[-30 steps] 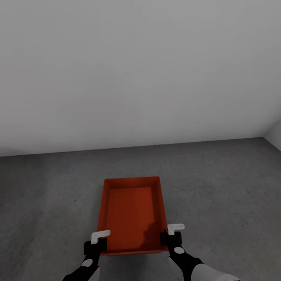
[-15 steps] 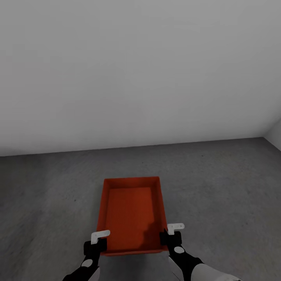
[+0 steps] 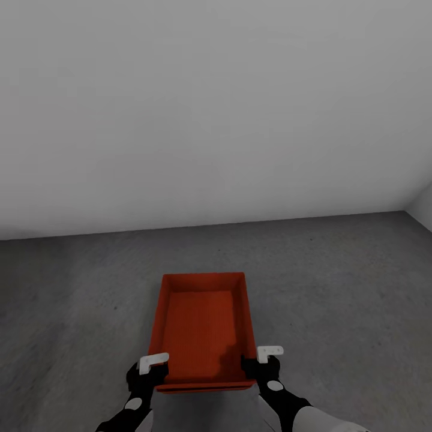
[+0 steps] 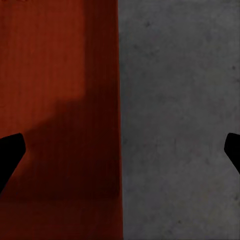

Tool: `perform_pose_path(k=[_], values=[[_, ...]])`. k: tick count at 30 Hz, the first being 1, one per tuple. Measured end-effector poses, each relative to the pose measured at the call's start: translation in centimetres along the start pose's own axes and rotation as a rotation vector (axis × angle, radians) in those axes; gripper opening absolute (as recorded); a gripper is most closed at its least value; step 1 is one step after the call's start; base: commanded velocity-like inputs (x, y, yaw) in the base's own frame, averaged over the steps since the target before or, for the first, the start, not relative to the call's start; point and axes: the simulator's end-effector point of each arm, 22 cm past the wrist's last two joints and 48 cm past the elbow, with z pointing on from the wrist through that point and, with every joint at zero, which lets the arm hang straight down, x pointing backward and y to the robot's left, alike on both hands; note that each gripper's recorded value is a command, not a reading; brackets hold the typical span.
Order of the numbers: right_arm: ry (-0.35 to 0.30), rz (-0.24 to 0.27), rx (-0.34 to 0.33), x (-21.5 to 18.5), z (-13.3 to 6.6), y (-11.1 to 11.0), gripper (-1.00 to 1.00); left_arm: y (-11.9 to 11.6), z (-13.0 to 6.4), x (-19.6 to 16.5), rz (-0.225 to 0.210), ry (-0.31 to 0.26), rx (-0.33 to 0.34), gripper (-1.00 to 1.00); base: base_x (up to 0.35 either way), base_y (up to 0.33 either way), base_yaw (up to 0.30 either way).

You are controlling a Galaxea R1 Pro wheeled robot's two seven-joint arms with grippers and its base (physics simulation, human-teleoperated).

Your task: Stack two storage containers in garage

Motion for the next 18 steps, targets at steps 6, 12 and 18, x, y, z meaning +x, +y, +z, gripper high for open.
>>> perform_pose_path(k=[6, 12, 18], values=[[0.0, 0.001, 0.0, 0.0, 0.0, 0.0, 1.0, 0.02, 0.0, 0.0, 0.0, 0.0, -0.001, 1.0, 0.0, 0.0, 0.0], [0.0, 0.001, 0.0, 0.02, 0.0, -0.01, 1.0, -0.05, -0.02, 0.05, 0.0, 0.001, -0.001, 1.0, 0.0, 0.0, 0.0], [0.001, 0.001, 0.0, 0.05, -0.01, -0.01, 1.0, -0.07, -0.03, 0.06, 0.0, 0.001, 0.0, 1.0, 0.0, 0.0, 0.0]])
